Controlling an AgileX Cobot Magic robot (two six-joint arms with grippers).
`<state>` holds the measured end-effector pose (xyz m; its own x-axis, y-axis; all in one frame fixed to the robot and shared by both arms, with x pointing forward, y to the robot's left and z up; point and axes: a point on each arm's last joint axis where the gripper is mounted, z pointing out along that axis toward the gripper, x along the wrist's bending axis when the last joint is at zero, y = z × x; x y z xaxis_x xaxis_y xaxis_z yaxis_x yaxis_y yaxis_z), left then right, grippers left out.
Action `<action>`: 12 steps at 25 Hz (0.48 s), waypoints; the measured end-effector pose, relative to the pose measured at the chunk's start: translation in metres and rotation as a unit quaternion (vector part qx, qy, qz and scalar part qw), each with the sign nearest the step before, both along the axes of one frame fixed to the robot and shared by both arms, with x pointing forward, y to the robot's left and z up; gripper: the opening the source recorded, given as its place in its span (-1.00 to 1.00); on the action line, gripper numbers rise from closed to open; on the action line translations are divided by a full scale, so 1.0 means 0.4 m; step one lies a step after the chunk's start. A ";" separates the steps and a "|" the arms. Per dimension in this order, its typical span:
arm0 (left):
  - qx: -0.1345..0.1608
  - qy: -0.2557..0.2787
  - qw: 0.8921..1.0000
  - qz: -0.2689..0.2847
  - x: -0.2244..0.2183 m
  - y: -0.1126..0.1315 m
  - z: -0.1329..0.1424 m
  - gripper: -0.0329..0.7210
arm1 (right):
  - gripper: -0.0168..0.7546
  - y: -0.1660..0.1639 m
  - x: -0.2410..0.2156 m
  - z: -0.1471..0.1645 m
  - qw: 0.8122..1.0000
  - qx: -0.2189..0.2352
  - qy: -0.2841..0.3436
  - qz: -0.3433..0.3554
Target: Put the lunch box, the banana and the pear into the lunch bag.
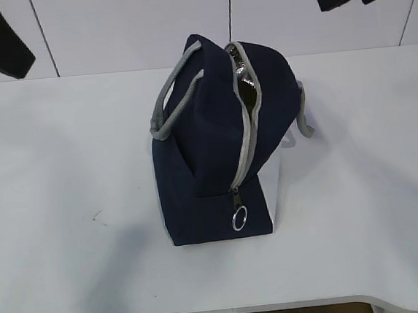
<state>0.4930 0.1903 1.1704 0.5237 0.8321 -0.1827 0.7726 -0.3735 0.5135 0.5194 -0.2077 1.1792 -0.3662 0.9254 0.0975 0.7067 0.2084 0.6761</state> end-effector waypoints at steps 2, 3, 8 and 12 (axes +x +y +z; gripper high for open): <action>-0.002 -0.008 1.000 0.000 -0.027 0.010 0.010 0.31 | 0.20 -0.008 -0.028 -0.028 1.000 0.007 -0.020 -0.003; -0.003 -0.012 1.000 0.000 -0.042 0.014 0.015 0.31 | 0.20 -0.014 -0.050 -0.046 0.999 0.016 -0.047 -0.003; -0.005 -0.020 1.000 -0.001 -0.095 0.032 0.023 0.30 | 0.20 -0.033 -0.111 -0.122 0.993 0.048 -0.107 -0.021; -0.006 -0.023 1.000 -0.001 -0.107 0.036 0.026 0.30 | 0.20 -0.036 -0.112 -0.155 0.992 0.047 -0.112 -0.028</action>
